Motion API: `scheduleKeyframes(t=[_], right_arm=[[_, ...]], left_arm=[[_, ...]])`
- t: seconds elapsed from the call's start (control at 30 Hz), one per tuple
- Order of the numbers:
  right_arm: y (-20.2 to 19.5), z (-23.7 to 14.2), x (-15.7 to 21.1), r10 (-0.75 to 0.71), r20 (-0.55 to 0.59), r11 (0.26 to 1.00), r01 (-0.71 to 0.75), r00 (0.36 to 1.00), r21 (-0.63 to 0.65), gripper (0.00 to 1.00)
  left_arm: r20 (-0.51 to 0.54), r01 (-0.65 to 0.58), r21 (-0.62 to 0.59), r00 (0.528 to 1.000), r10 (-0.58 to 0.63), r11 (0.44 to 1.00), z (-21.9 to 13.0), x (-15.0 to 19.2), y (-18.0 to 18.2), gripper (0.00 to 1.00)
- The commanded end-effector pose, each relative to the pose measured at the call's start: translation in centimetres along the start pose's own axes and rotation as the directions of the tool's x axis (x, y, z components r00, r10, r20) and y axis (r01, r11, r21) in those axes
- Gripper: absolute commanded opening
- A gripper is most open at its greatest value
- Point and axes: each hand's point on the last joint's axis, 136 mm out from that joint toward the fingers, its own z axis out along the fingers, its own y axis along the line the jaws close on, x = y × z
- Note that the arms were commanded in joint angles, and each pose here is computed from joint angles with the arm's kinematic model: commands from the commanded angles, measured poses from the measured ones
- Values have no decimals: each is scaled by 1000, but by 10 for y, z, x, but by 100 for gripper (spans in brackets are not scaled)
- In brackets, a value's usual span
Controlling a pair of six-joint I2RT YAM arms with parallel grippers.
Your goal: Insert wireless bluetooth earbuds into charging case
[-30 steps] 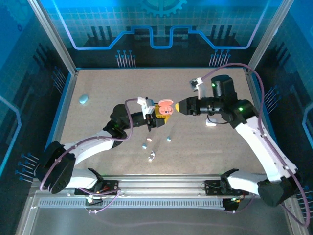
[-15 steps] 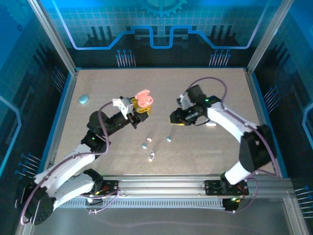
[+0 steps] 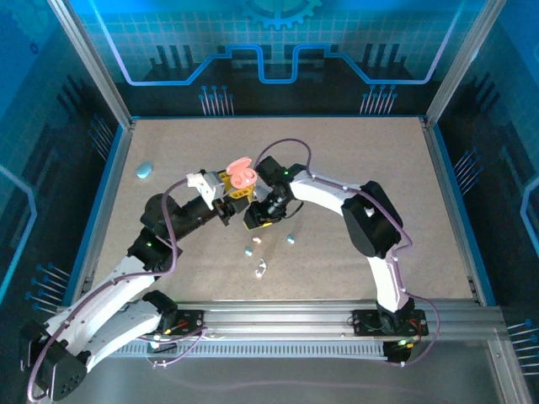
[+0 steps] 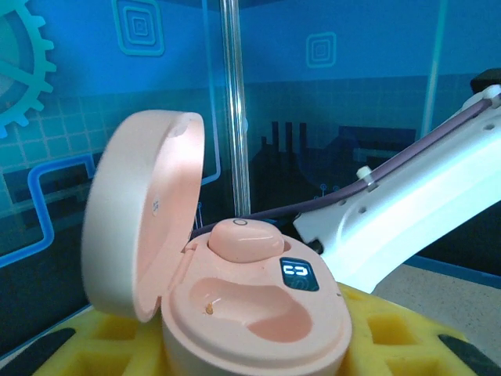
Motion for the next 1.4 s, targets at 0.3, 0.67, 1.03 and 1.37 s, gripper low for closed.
scheduleKeyframes(t=[0.3, 0.67, 1.03, 1.37], right_arm=[[-6, 33, 25, -92, -169, 993, 104, 981, 63, 44], [-12, 29, 44, -113, -210, 987, 134, 971, 92, 42], [-14, 27, 60, -115, -234, 986, 140, 965, 90, 37], [-16, 33, 58, -110, -237, 986, 136, 965, 95, 32]], left_arm=[[23, -27, -3, 999, 27, 1000, 0, -14, 2, 37], [21, -10, 9, 1000, 10, 1000, 5, -12, 2, 37], [17, -3, 13, 1000, 2, 1000, 6, -10, 1, 37], [20, 1, 12, 1000, -1, 1000, 8, -11, 2, 37]])
